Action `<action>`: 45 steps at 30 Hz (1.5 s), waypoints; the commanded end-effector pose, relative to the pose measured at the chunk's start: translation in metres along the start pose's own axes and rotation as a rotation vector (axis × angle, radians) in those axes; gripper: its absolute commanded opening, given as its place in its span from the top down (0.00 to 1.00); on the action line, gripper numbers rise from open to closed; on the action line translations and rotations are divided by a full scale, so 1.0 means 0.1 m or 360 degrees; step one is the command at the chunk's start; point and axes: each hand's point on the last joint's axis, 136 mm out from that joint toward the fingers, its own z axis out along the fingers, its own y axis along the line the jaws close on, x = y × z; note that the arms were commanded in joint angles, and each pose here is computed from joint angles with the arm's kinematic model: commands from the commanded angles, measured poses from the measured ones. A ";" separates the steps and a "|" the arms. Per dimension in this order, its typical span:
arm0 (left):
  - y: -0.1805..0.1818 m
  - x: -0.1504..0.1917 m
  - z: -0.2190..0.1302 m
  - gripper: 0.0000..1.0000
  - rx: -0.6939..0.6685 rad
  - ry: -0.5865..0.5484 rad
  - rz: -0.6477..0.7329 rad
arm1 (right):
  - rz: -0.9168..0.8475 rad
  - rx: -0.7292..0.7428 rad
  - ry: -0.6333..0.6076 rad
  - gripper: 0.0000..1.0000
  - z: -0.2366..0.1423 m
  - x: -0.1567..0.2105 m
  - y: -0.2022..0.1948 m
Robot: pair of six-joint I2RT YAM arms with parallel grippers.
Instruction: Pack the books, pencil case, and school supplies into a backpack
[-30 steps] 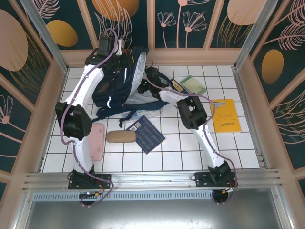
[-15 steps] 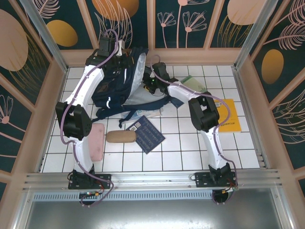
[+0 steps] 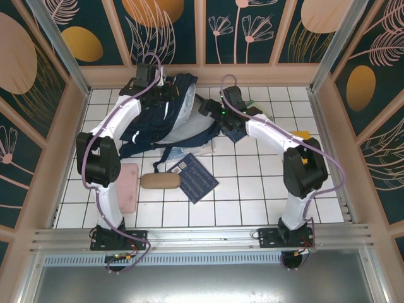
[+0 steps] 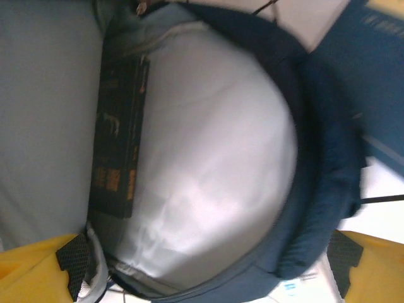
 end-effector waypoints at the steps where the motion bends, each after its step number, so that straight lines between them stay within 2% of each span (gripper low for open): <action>1: -0.17 -0.29 -0.17 1.00 0.0110 -0.0164 -0.0019 | -0.0004 0.0170 -0.0130 0.15 -0.22 -0.25 -0.37; 4: -0.18 -0.26 -0.16 1.00 0.0125 -0.0155 -0.0030 | -0.0043 0.0239 -0.0143 0.49 -0.20 -0.36 -0.57; 8: -0.17 -0.23 -0.16 1.00 0.0128 -0.0146 -0.0022 | -0.0076 0.0364 -0.0097 0.89 -0.02 -0.43 -0.91; 10: -0.17 -0.21 -0.17 1.00 0.0129 -0.0134 -0.0026 | -0.0078 0.0411 -0.0059 0.99 0.10 -0.45 -1.10; 18: -0.06 -0.12 -0.12 0.99 0.0063 -0.0095 -0.0071 | -0.0084 0.0556 0.0086 1.00 0.51 -0.46 -1.78; 21: 0.00 -0.07 -0.13 0.97 0.0022 -0.0083 -0.0076 | -0.0087 0.0563 0.0118 1.00 0.58 -0.39 -1.90; 23: 0.02 -0.04 -0.15 0.93 0.0006 -0.0072 -0.0083 | -0.0079 0.0574 0.0149 1.00 0.61 -0.31 -1.98; 25: 0.03 0.00 -0.16 0.79 0.0003 -0.0059 -0.0096 | -0.0059 0.0596 0.0173 1.00 0.61 -0.22 -2.06; 27: 0.04 0.05 -0.17 0.65 -0.0011 -0.0048 -0.0114 | -0.0020 0.0650 0.0181 1.00 0.55 -0.13 -2.16; 31: 0.03 0.21 -0.14 0.60 -0.0024 -0.0013 -0.0131 | 0.0067 0.0702 0.0158 1.00 0.32 0.10 -2.25; 36: -0.22 0.53 -0.05 0.57 0.0055 0.0052 -0.0137 | 0.0129 0.0775 0.0169 1.00 0.05 0.53 -2.29; 42: -0.62 1.21 0.22 0.58 0.0160 0.0248 -0.0102 | 0.0217 0.0782 0.0210 1.00 -0.23 1.18 -2.17; 45: -0.76 1.52 0.31 0.59 0.0202 0.0343 -0.0109 | 0.0271 0.0755 0.0198 1.00 -0.36 1.37 -2.07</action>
